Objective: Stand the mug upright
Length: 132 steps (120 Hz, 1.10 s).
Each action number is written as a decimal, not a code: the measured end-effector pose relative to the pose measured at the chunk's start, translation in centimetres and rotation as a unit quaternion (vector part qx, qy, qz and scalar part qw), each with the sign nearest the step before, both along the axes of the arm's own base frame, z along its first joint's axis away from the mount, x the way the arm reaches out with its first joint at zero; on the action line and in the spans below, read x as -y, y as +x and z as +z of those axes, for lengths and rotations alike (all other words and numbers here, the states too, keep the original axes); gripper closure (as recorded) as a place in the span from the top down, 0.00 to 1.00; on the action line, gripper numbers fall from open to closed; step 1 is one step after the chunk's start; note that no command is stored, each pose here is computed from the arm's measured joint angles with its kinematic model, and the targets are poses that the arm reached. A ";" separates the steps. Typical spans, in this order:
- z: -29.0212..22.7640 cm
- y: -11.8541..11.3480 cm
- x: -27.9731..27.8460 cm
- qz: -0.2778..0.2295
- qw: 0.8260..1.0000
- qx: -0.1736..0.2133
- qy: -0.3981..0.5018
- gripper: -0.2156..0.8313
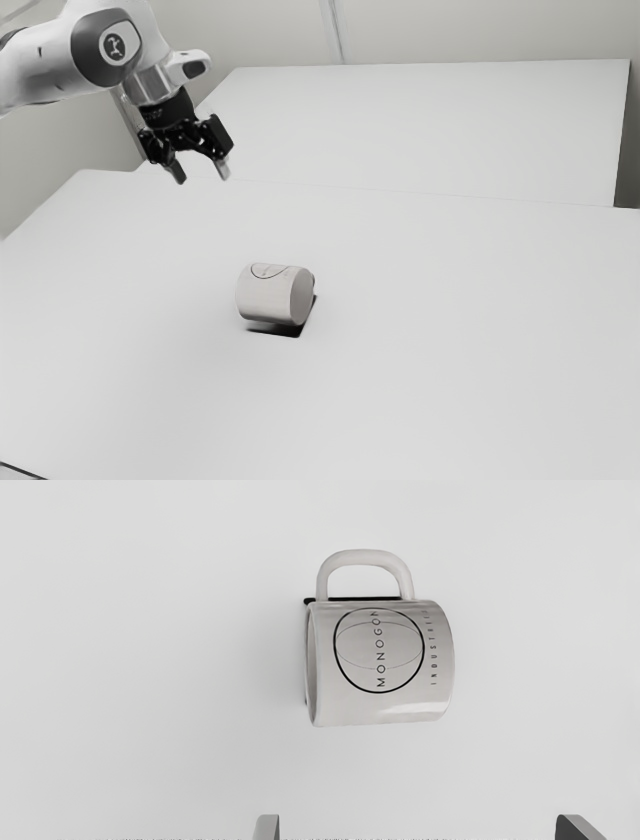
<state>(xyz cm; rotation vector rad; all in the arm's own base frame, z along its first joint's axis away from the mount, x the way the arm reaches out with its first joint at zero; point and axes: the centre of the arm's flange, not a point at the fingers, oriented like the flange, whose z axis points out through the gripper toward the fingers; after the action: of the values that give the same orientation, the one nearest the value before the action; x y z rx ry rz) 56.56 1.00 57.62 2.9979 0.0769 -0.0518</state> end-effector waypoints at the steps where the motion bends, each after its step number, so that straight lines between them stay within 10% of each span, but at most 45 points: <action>1: -0.4 0.1 -0.1 0.002 1.000 -0.004 -0.005 0.79; 30: -9.2 -2.0 -20.9 0.219 0.966 -0.061 -0.122 0.79; 132: -27.7 2.5 -14.9 0.246 0.883 -0.116 -0.382 0.79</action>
<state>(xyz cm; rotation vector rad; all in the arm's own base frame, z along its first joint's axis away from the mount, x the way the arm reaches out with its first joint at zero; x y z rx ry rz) 59.07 15.89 29.91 2.0935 0.6688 -0.3044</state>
